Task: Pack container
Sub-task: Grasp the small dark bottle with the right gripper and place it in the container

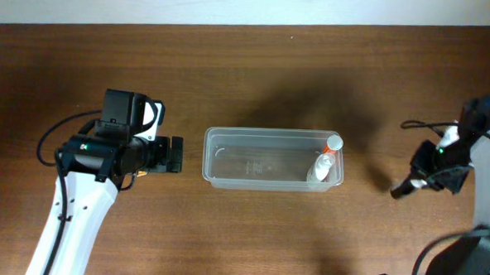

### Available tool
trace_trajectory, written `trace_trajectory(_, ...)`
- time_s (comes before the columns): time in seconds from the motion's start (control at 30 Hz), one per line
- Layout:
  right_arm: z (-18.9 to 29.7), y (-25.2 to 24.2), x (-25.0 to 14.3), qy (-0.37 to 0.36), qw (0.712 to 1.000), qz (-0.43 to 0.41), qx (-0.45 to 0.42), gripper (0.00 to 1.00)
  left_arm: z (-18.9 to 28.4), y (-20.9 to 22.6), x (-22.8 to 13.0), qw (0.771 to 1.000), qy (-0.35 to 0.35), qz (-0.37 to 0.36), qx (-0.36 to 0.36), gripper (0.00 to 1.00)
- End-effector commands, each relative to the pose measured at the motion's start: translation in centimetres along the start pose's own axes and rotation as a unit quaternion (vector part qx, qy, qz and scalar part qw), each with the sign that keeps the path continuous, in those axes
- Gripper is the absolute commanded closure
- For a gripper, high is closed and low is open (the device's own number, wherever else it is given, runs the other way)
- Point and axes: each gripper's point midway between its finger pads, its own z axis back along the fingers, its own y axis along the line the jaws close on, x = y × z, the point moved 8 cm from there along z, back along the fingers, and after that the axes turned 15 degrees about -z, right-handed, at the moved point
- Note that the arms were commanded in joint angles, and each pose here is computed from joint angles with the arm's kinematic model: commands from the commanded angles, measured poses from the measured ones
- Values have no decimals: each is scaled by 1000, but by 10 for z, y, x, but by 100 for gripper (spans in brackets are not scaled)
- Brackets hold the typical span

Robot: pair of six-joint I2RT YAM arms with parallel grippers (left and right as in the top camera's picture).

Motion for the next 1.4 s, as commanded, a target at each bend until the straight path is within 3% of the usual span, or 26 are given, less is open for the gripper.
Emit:
trace_trajectory(0.0, 58, 30, -31, -68, 992, 95, 49, 85, 4, 0, 5, 1000, -8, 0, 1, 0)
trace_trajectory(0.3, 102, 77, -120, -143, 941, 282, 120, 85, 4, 0, 5, 1000, -9, 0, 1, 1)
trace_trajectory(0.4, 107, 95, -134, -175, 919, 326, 134, 85, 4, 0, 5, 1000, -9, 0, 1, 1)
trace_trajectory(0.57, 95, 124, -150, -167, 900, 377, 143, 85, 4, 0, 5, 1000, -9, 0, 1, 1)
trace_trajectory(1.13, -5, 180, -131, -65, 922, 379, 44, 85, 4, 0, 5, 1000, -9, 0, 1, 1)
trace_trajectory(1.37, -23, 188, -126, -53, 923, 379, 32, 80, 4, 0, 5, 1000, -8, 0, 1, 1)
